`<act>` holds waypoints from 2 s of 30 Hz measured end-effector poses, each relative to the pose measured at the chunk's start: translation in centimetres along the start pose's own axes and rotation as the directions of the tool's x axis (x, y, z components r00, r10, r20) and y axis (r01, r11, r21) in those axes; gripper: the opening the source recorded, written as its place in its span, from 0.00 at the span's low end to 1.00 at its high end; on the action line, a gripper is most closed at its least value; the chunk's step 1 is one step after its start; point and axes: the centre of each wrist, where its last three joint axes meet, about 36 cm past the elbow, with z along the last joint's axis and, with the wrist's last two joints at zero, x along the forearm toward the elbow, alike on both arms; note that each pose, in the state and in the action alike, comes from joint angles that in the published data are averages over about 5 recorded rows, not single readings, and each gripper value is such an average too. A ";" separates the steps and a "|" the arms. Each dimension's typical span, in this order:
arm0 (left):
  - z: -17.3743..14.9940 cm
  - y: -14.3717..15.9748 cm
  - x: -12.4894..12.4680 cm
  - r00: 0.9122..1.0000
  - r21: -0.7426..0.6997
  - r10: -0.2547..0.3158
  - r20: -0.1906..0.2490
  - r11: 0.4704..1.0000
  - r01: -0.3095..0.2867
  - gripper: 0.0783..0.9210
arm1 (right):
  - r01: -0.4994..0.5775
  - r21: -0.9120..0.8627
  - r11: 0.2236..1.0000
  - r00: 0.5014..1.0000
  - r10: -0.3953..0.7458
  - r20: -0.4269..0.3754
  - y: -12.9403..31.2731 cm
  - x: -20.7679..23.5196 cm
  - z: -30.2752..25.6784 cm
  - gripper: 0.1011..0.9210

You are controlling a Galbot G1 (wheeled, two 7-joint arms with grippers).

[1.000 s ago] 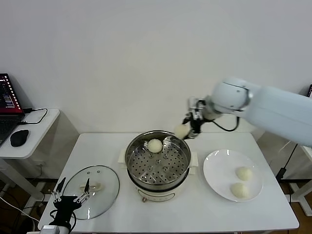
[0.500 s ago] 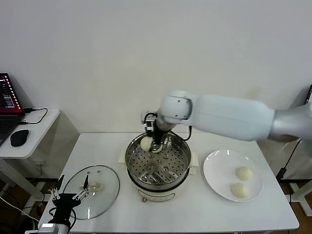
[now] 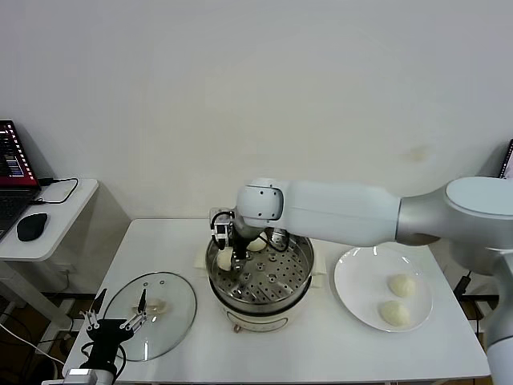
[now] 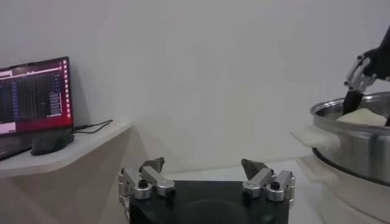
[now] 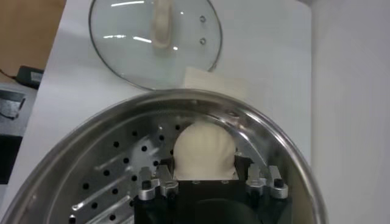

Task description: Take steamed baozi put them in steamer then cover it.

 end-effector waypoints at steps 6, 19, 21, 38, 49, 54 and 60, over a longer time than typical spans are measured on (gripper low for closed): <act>0.0 0.0 0.0 1.000 -0.001 0.002 0.000 1.000 -0.002 0.88 | -0.001 0.003 1.000 1.000 0.001 0.004 -0.1 0.5 0.0 0.83; -0.4 -0.3 0.2 1.000 -0.003 0.015 0.004 1.000 -0.015 0.88 | 0.017 0.019 1.000 1.000 -0.017 -0.015 -0.3 9.3 6.1 0.88; -0.4 -0.4 0.2 1.000 -0.003 0.017 0.004 1.000 -0.017 0.88 | 0.021 0.026 0.999 1.000 -0.021 -0.021 0.1 11.0 8.2 0.88; 0.7 -0.6 0.5 0.999 -0.018 0.023 -0.023 1.000 -0.024 0.88 | 0.003 0.041 0.999 0.994 0.002 -0.109 7.3 16.5 28.3 0.88; 1.4 -1.0 1.0 0.999 -0.028 0.024 -0.044 0.999 -0.025 0.88 | 0.020 0.000 1.000 0.984 -0.019 -0.180 13.0 12.6 35.7 0.88; 1.7 -1.0 1.1 0.999 -0.030 0.019 -0.051 0.999 -0.021 0.88 | 0.033 -0.020 0.999 0.979 -0.037 -0.202 14.7 10.7 37.6 0.88; 1.8 -0.9 1.1 0.998 -0.032 0.015 -0.054 0.999 -0.017 0.88 | 0.057 -0.039 0.998 0.975 -0.064 -0.213 15.8 8.4 39.1 0.88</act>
